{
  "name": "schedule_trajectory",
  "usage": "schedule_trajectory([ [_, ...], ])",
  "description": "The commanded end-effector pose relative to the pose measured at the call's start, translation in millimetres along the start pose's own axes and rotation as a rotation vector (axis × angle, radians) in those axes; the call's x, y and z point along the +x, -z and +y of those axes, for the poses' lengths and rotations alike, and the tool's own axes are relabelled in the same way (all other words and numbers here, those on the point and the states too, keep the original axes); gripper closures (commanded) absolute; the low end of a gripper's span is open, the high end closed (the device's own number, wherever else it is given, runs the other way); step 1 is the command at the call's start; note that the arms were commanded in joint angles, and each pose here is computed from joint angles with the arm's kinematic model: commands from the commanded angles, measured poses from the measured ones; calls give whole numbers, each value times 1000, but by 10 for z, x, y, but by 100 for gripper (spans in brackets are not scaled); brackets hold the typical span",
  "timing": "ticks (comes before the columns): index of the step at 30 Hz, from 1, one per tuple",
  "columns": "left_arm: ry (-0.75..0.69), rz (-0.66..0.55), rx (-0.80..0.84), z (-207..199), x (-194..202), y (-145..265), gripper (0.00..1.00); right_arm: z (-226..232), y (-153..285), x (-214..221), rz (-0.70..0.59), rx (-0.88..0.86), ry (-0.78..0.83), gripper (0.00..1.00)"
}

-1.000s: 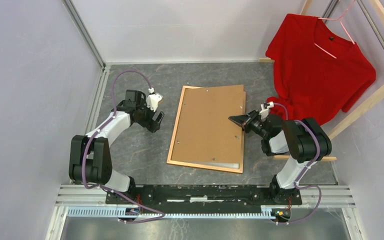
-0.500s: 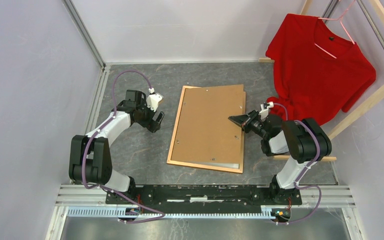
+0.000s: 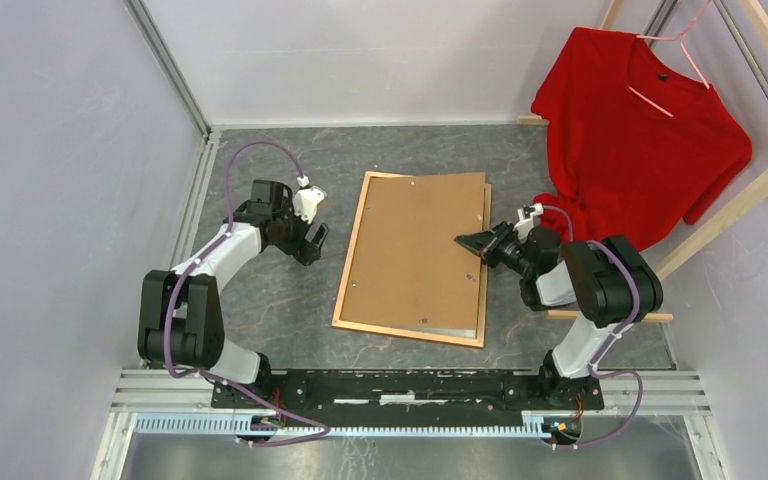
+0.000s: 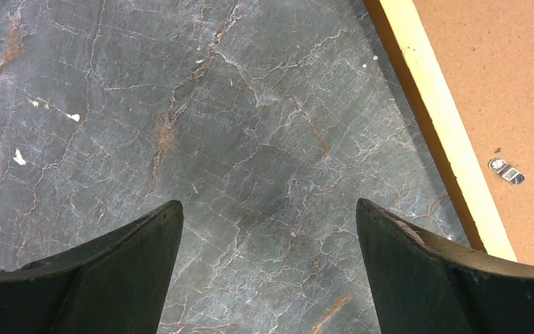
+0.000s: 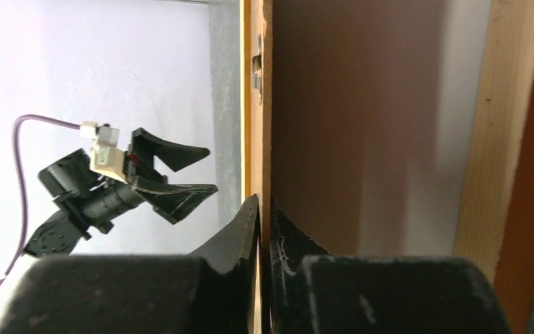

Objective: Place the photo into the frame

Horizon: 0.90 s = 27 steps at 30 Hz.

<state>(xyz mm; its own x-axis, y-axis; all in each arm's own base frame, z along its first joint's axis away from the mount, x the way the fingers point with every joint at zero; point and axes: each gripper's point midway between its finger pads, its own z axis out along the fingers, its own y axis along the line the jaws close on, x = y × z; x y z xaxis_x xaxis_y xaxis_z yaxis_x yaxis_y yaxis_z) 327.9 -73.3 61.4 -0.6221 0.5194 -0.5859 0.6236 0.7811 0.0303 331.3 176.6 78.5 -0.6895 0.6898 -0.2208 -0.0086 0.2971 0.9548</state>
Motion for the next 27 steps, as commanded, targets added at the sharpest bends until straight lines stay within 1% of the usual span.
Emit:
schedule_trajectory([
  [1, -41, -2, 3, -6, 11, -6, 0, 76, -77, -30, 15, 19, 144, 84],
  [3, -42, 0, 4, -7, 19, -9, 0, 15, -87, -33, 25, 71, 195, 73],
  [6, -44, 2, 2, -5, 26, -9, 0, -65, -108, -55, 43, 155, 259, 61],
  [8, -42, 0, 8, -15, 24, -13, 0, -94, -124, -76, 55, 205, 293, 47],
  [10, -41, 1, 14, -30, 33, -16, 0, -103, -134, -96, 61, 242, 333, 35],
  [11, -40, 2, 15, -31, 34, -18, 0, -111, -138, -102, 67, 268, 355, 25],
  [12, -39, 4, 17, -34, 39, -21, 0, -112, -150, -112, 72, 290, 379, 5],
  [13, -39, 10, 18, -36, 56, -24, 0, -147, -142, -118, 92, 354, 430, 2],
  [27, -36, -5, -5, -8, 27, 4, 0, -86, -20, -190, 115, 637, 663, 2],
])
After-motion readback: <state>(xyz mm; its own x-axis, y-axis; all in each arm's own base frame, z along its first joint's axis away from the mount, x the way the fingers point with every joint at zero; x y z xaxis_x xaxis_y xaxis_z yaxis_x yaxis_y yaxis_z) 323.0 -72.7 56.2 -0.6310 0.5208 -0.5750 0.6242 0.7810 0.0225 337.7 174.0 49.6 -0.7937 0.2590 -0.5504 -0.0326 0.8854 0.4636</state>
